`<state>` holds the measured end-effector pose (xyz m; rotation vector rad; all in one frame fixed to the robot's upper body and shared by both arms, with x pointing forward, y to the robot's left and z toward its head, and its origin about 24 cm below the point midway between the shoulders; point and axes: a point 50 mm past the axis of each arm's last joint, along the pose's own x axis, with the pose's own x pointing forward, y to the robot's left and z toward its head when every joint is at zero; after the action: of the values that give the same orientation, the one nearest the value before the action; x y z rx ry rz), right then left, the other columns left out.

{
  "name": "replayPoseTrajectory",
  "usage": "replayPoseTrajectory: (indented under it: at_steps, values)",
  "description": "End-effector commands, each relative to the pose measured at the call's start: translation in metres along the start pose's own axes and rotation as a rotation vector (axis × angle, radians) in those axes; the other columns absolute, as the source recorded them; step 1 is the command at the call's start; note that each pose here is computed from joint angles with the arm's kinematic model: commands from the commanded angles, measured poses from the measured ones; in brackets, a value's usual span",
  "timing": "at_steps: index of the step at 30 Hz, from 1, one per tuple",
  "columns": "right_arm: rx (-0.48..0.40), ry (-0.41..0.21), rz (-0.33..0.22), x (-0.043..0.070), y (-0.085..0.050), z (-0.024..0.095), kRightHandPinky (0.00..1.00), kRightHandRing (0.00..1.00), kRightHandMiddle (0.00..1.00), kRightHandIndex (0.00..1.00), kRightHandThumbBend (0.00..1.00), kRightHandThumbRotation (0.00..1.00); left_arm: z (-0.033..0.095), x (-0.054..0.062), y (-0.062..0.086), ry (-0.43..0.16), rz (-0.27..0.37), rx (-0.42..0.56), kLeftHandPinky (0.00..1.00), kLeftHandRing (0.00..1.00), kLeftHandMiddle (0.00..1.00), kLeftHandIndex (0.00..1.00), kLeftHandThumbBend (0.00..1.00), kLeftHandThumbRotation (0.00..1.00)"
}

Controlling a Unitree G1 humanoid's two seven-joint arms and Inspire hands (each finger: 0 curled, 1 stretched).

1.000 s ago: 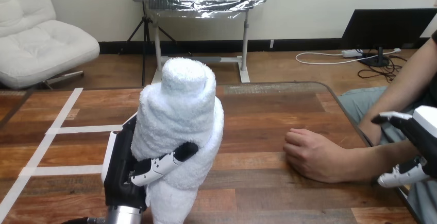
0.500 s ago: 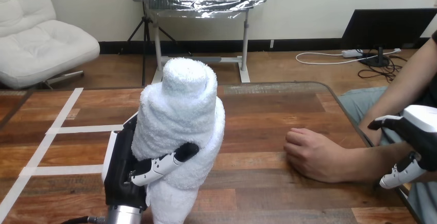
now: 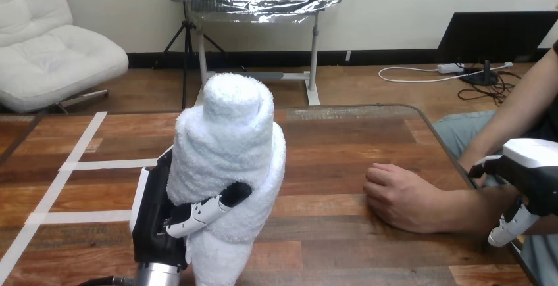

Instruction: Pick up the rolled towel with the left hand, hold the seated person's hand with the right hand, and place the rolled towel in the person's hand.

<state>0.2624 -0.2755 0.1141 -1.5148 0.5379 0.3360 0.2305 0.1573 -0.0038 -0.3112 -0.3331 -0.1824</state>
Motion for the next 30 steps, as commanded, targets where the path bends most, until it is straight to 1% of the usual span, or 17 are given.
replayPoseTrajectory:
  at_steps: [1,10,17,20,30]
  values:
    - [-0.071,0.007,-0.061,0.001,-0.026,0.003,0.88,0.92,0.91,0.86,0.81,0.00,0.015,0.020,-0.009,-0.104,-0.047,-0.015,0.45,0.46,0.49,0.53,0.95,0.16]
    - [-0.117,0.010,-0.034,0.008,-0.026,0.006,0.88,0.92,0.91,0.86,0.80,0.00,0.015,0.020,-0.007,-0.104,-0.043,-0.035,0.44,0.46,0.49,0.53,0.96,0.16]
    - [-0.137,-0.004,-0.033,0.012,-0.025,0.007,0.89,0.92,0.90,0.86,0.79,0.00,0.015,0.020,-0.006,-0.098,-0.041,-0.044,0.44,0.46,0.49,0.53,0.96,0.15]
    - [-0.155,-0.011,-0.035,0.013,-0.024,0.007,0.88,0.91,0.90,0.86,0.80,0.00,0.015,0.020,-0.005,-0.096,-0.040,-0.039,0.44,0.45,0.49,0.53,0.96,0.15]
    - [-0.169,-0.011,-0.019,0.020,-0.022,0.008,0.88,0.90,0.89,0.85,0.79,0.00,0.014,0.023,-0.005,-0.083,-0.037,-0.013,0.43,0.45,0.49,0.52,0.96,0.15]
